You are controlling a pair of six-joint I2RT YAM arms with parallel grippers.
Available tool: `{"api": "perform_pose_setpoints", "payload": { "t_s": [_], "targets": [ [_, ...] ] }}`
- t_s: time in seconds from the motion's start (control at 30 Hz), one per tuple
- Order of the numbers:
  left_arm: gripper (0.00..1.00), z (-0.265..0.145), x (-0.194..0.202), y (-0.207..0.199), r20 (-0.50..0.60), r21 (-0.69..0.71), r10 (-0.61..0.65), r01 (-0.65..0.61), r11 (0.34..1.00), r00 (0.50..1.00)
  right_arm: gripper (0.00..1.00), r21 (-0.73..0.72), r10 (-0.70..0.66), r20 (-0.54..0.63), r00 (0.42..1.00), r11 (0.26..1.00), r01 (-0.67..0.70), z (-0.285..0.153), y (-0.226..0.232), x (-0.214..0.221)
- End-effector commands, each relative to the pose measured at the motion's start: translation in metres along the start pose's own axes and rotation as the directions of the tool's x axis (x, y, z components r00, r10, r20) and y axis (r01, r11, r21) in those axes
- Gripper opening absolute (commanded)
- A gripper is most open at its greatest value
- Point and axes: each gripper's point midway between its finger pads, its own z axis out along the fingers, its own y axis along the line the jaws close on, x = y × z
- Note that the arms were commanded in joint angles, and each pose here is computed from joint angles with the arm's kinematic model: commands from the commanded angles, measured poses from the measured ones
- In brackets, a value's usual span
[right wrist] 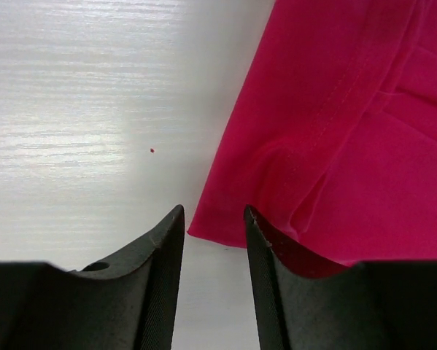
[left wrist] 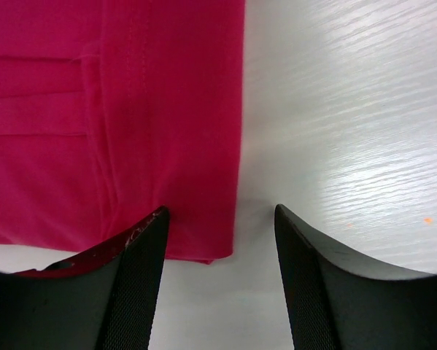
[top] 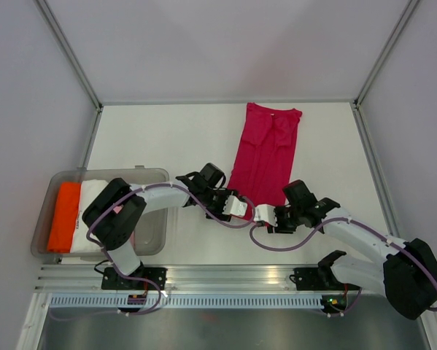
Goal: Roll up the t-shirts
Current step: Roll the tshirt
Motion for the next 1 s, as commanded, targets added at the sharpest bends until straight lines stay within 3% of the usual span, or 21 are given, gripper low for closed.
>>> {"api": "perform_pose_setpoints", "payload": {
  "t_s": [0.0,0.2,0.37,0.53,0.63,0.7,0.77,0.97],
  "targets": [
    [0.65,-0.007,-0.005,0.029,-0.025,-0.107,0.158,-0.16,0.981,0.987,0.46,-0.02,-0.052,0.01,0.999,0.998,0.053,0.002,0.006,-0.002],
    [0.6,-0.004,0.01,0.029,-0.083,-0.107,0.154,-0.162,0.981,0.985,0.48,-0.058,-0.08,-0.029,0.996,0.995,0.078,0.015,0.019,0.007],
    [0.57,-0.006,0.014,0.032,-0.112,-0.118,0.13,-0.143,0.983,0.985,0.45,0.104,-0.012,-0.083,0.996,0.994,0.02,0.019,-0.004,0.019],
    [0.4,-0.007,0.011,0.027,-0.089,-0.107,0.103,-0.113,0.988,0.991,0.31,0.161,0.052,-0.15,0.987,0.987,-0.028,0.02,-0.011,0.033],
    [0.22,-0.009,0.006,0.025,-0.074,-0.103,0.081,-0.088,0.991,0.994,0.15,0.152,0.04,-0.148,0.988,0.988,-0.017,0.019,-0.011,0.032],
    [0.09,-0.011,0.003,0.02,-0.061,-0.086,0.069,-0.074,0.994,0.996,0.0,0.132,0.043,-0.141,0.989,0.991,-0.025,0.019,-0.007,0.03],
    [0.03,-0.015,0.001,0.013,-0.064,-0.044,0.031,-0.034,0.998,0.997,0.0,0.092,0.033,-0.113,0.993,0.996,-0.022,0.018,-0.003,0.022],
    [0.02,-0.04,-0.017,-0.009,0.003,0.124,-0.135,0.133,0.983,0.991,0.0,-0.153,0.064,-0.102,0.993,0.985,-0.08,-0.002,0.034,0.005]
  ]
}}
